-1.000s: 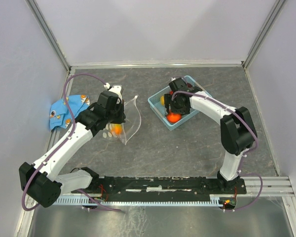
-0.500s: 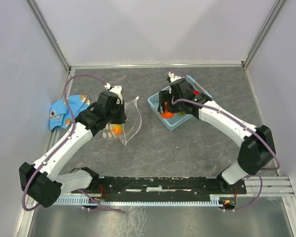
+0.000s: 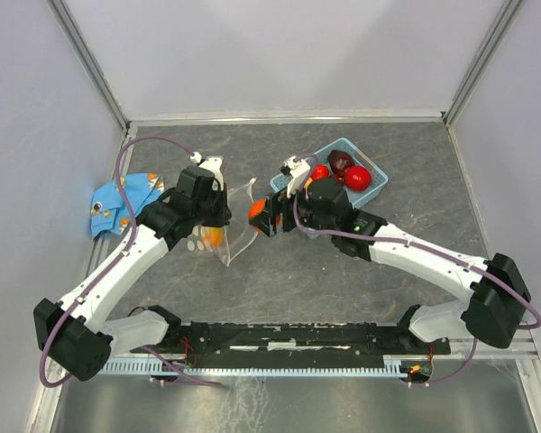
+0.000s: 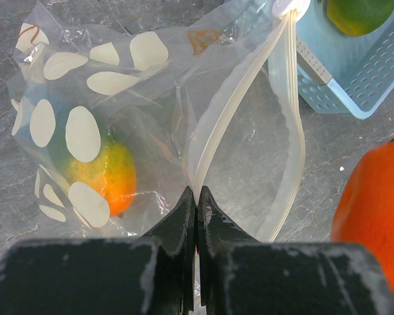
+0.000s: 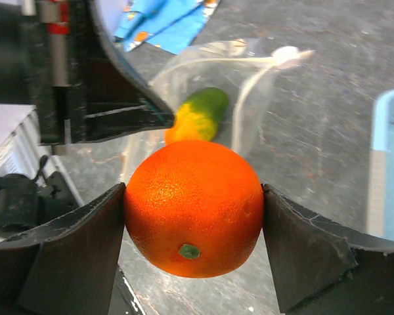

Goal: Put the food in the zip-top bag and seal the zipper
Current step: Pick up the fake fruit from the bin, then place the fake fruit in the zipper food storage bag.

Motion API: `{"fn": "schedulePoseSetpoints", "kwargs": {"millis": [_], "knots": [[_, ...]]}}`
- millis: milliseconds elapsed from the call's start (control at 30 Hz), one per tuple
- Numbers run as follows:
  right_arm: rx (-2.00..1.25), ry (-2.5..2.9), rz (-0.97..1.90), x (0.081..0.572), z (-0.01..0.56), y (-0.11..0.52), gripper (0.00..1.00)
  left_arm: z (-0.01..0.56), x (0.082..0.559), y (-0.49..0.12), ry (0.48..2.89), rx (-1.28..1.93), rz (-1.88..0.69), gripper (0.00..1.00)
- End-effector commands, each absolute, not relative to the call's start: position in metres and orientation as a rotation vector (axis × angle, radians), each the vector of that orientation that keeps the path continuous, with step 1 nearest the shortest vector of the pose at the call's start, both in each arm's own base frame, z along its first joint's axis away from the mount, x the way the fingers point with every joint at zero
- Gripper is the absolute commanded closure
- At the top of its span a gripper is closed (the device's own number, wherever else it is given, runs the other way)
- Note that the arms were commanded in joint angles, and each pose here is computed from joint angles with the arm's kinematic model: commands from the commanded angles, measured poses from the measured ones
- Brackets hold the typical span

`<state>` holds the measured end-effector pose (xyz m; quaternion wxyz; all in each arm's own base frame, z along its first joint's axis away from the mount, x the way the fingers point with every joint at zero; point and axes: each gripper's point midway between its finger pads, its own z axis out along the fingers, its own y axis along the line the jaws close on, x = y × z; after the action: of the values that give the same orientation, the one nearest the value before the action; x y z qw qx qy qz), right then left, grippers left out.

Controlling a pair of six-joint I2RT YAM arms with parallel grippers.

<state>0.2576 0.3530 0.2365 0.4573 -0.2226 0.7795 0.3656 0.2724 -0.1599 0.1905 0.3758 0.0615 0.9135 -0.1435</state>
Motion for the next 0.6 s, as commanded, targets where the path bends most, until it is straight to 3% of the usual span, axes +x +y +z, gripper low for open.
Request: {"fn": "schedulePoseSetpoints", "kwargs": {"millis": [0, 300, 567], "knots": [[-0.646, 1.637, 1.127, 0.240, 0.287, 0.389, 0.27, 0.204, 0.276, -0.165, 2.271, 0.189, -0.411, 0.97], [-0.712, 1.642, 1.204, 0.240, 0.256, 0.423, 0.26, 0.201, 0.274, -0.170, 2.285, 0.213, -0.443, 0.97], [-0.635, 1.731, 1.008, 0.271, 0.215, 0.414, 0.22, 0.204, 0.273, -0.173, 2.272, 0.227, -0.465, 0.97]]}}
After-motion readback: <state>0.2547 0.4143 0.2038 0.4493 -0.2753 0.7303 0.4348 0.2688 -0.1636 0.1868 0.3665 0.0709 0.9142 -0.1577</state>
